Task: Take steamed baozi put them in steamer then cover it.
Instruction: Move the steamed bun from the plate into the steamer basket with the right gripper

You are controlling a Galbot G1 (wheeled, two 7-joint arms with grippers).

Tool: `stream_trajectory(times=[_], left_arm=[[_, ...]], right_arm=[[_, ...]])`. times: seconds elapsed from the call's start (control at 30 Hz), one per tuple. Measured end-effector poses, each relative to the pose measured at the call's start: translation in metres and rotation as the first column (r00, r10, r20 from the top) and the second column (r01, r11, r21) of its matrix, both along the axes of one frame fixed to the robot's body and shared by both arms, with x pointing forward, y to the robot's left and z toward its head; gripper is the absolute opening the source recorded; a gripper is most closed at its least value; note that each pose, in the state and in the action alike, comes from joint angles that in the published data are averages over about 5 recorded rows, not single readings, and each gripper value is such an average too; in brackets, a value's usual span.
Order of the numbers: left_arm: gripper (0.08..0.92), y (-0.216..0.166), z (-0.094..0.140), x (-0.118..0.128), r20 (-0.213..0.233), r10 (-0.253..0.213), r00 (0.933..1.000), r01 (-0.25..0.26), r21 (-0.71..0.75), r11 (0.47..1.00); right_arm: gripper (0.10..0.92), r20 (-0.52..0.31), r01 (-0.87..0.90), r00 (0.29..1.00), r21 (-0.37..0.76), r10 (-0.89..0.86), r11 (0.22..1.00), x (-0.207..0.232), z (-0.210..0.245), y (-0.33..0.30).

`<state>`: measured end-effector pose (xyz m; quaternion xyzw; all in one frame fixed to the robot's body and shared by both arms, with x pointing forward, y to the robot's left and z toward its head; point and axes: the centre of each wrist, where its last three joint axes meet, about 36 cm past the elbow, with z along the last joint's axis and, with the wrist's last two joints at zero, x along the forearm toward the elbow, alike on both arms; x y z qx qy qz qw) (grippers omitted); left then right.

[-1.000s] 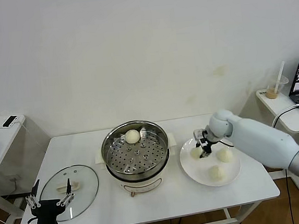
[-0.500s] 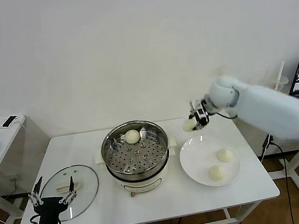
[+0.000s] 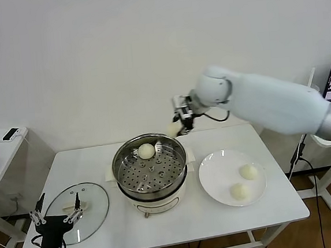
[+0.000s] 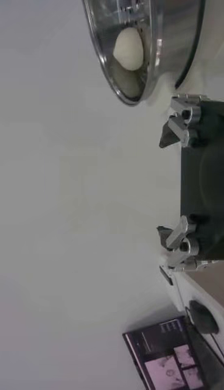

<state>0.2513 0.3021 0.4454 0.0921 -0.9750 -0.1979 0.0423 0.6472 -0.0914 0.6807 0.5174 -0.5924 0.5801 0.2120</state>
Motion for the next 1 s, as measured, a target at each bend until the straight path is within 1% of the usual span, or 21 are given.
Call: stream_trajectory(times=[0.23, 0.47, 0.7, 1.0], left_arm=[[0.823, 0.002, 0.004, 0.000, 0.011, 0.009, 0.9999, -0.009, 0.003, 1.000], [0.823, 0.001, 0.007, -0.003, 0.019, 0.016, 0.9997, -0.016, -0.002, 1.000], [0.823, 0.002, 0.010, -0.003, 0.026, 0.020, 0.9995, -0.020, -0.001, 1.000], [0.823, 0.003, 0.010, -0.003, 0.029, 0.020, 0.9994, -0.020, -0.004, 1.000]], right_arm=[[0.509, -0.050, -0.020, 0.999, 0.015, 0.021, 1.000, -0.008, -0.025, 0.069], [0.509, -0.097, -0.006, 0.995, 0.012, 0.007, 1.000, -0.012, -0.060, 0.119], [0.509, -0.126, 0.019, 0.992, 0.005, -0.019, 1.000, -0.013, -0.090, 0.148], [0.513, -0.146, 0.047, 0.988, -0.014, -0.049, 0.999, -0.015, -0.111, 0.165]])
